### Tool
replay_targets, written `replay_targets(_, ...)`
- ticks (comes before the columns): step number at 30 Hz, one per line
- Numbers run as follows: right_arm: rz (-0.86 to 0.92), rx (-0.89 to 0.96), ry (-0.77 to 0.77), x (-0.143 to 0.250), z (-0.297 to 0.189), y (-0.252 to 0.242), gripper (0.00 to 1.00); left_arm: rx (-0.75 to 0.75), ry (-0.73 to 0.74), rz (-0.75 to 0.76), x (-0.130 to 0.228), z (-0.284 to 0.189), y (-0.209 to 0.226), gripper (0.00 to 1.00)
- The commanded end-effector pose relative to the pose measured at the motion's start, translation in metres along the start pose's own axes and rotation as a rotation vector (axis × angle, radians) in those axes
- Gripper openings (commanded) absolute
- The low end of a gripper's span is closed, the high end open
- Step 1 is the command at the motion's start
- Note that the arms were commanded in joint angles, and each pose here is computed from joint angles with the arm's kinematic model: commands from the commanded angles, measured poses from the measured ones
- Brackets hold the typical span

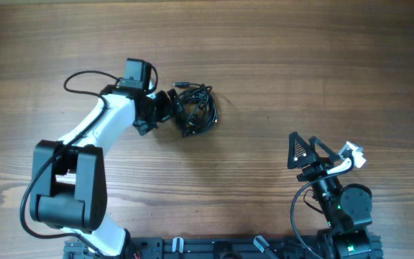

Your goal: Untangle cables

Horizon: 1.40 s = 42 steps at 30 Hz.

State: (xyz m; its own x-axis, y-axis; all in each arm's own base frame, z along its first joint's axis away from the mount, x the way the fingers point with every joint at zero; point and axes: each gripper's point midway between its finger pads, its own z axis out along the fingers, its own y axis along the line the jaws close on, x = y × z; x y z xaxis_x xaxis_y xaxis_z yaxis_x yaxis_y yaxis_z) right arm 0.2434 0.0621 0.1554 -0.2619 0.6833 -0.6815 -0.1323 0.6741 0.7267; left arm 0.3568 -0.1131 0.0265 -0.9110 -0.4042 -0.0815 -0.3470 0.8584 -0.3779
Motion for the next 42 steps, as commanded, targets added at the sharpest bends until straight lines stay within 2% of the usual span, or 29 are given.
replay_targets(1, 0.011, 0.011, -0.009, -0.001, 0.0, -0.002, 1.0, -0.016, 0.009, 0.046, 0.015, 0.012, -0.004, 1.0)
replay_targets(2, 0.043, 0.002, -0.007, -0.002, 0.0, 0.0, 1.0, -0.013, 0.01, 0.054, 0.016, 0.015, -0.006, 0.98)
replay_targets(3, 0.061, -0.025, 0.018, 0.002, 0.0, 0.005, 1.0, -0.01, 0.006, 0.056, 0.015, 0.016, -0.007, 0.83)
replay_targets(4, 0.101, -0.037, 0.03, 0.004, 0.0, 0.007, 1.0, -0.002, -0.004, 0.06, 0.012, 0.018, -0.008, 0.61)
replay_targets(5, 0.106, -0.035, 0.027, 0.003, 0.0, 0.007, 1.0, 0.01, -0.018, 0.054, 0.008, 0.023, -0.011, 0.45)
replay_targets(6, 0.071, -0.041, 0.021, 0.001, -0.001, 0.01, 1.0, 0.01, -0.018, 0.054, 0.007, 0.026, -0.01, 0.41)
replay_targets(9, -0.062, -0.046, 0.025, -0.021, -0.009, 0.035, 1.0, 0.065, 0.031, 0.095, 0.016, 0.025, -0.019, 0.14)
replay_targets(10, -0.083, -0.035, 0.031, -0.03, -0.012, 0.045, 1.0, 0.068, 0.035, 0.099, 0.017, 0.025, -0.019, 0.09)
replay_targets(14, -0.197, 0.119, 0.223, -0.056, -0.02, 0.074, 0.99, 0.086, 0.014, 0.203, 0.015, 0.026, -0.026, 0.09)
replay_targets(16, -0.223, 0.229, 0.394, -0.064, -0.012, 0.084, 1.0, 0.092, 0.006, 0.241, 0.014, 0.026, -0.028, 0.08)
replay_targets(20, -0.123, 0.143, 0.687, -0.051, 0.036, 0.122, 1.0, 0.148, 0.024, 0.384, 0.019, 0.025, -0.036, 0.05)
replay_targets(23, -0.014, 0.032, 0.853, -0.017, 0.065, 0.127, 0.94, 0.248, 0.064, 0.483, 0.03, 0.021, -0.051, 0.05)
replay_targets(28, 0.13, 0.146, 1.065, 0.042, 0.104, 0.072, 0.95, 0.256, 0.057, 0.486, 0.029, 0.021, -0.053, 0.06)
replay_targets(32, 0.214, 0.199, 1.14, 0.088, 0.136, 0.039, 0.95, 0.26, 0.047, 0.491, 0.027, 0.021, -0.054, 0.07)
replay_targets(36, 0.22, 0.141, 1.202, 0.145, 0.161, 0.042, 0.93, 0.26, 0.047, 0.491, 0.027, 0.021, -0.054, 0.07)
replay_targets(37, 0.206, 0.12, 1.209, 0.155, 0.165, 0.045, 0.85, 0.26, 0.047, 0.49, 0.027, 0.021, -0.054, 0.08)
replay_targets(39, 0.167, 0.12, 1.203, 0.164, 0.168, 0.046, 0.47, 0.256, 0.045, 0.49, 0.027, 0.021, -0.054, 0.1)
replay_targets(40, 0.154, 0.135, 1.202, 0.164, 0.167, 0.042, 0.24, 0.232, 0.034, 0.485, 0.024, 0.022, -0.05, 0.1)
replay_targets(41, 0.145, 0.182, 1.203, 0.165, 0.164, 0.034, 0.06, 0.184, 0.015, 0.476, 0.019, 0.024, -0.043, 0.1)
replay_targets(42, 0.128, 0.253, 1.201, 0.165, 0.159, 0.022, 0.04, 0.114, -0.007, 0.428, 0.012, 0.026, -0.032, 0.1)
